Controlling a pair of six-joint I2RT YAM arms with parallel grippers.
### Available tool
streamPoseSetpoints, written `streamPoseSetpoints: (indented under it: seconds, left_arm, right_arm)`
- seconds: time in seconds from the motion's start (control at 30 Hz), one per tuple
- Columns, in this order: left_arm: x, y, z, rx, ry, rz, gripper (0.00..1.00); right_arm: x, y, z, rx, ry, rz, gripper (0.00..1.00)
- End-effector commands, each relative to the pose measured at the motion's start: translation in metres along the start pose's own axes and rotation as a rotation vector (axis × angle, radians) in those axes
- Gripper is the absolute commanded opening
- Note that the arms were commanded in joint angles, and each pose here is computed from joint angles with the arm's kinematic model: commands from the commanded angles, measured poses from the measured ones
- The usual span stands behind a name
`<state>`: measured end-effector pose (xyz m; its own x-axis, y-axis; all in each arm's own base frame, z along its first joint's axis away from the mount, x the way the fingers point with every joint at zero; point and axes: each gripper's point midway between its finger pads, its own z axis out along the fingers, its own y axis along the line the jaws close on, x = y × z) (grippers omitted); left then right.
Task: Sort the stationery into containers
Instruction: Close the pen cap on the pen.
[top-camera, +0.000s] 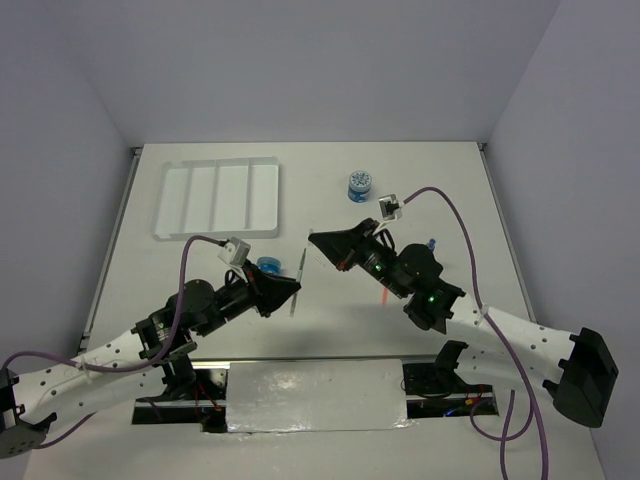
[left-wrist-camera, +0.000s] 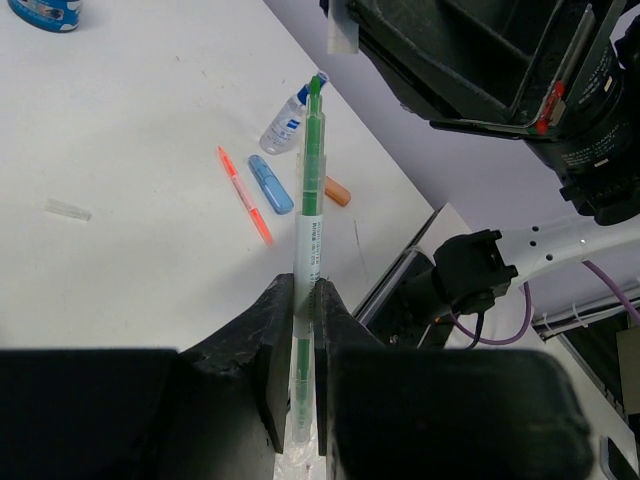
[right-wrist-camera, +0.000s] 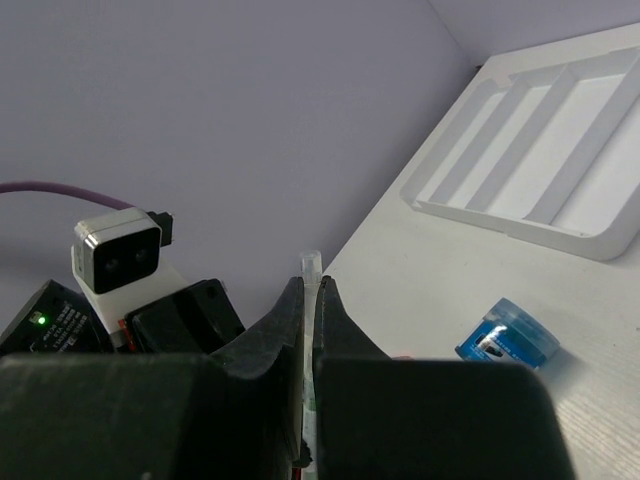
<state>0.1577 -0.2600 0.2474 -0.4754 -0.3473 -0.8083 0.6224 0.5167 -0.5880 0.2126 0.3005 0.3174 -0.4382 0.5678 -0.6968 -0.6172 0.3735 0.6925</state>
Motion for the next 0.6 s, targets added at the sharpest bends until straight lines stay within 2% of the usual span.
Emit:
streamPoseSetpoints:
  seconds: [0.0,0.57]
  left_arm:
    - [-0.0197,-0.014,0.0006,0.039,-0.059,0.012,0.0]
    - [-0.0174,-0.0097,0.0012,0.024,-0.057,0.014,0.0]
  right_arm:
    - [-0.0045,0.0121,0.0029,-0.052,-0.02,-0.012,0.0]
    - [0.001,0.0118,0.0106,-0.05,0.005,-0.013,0.0]
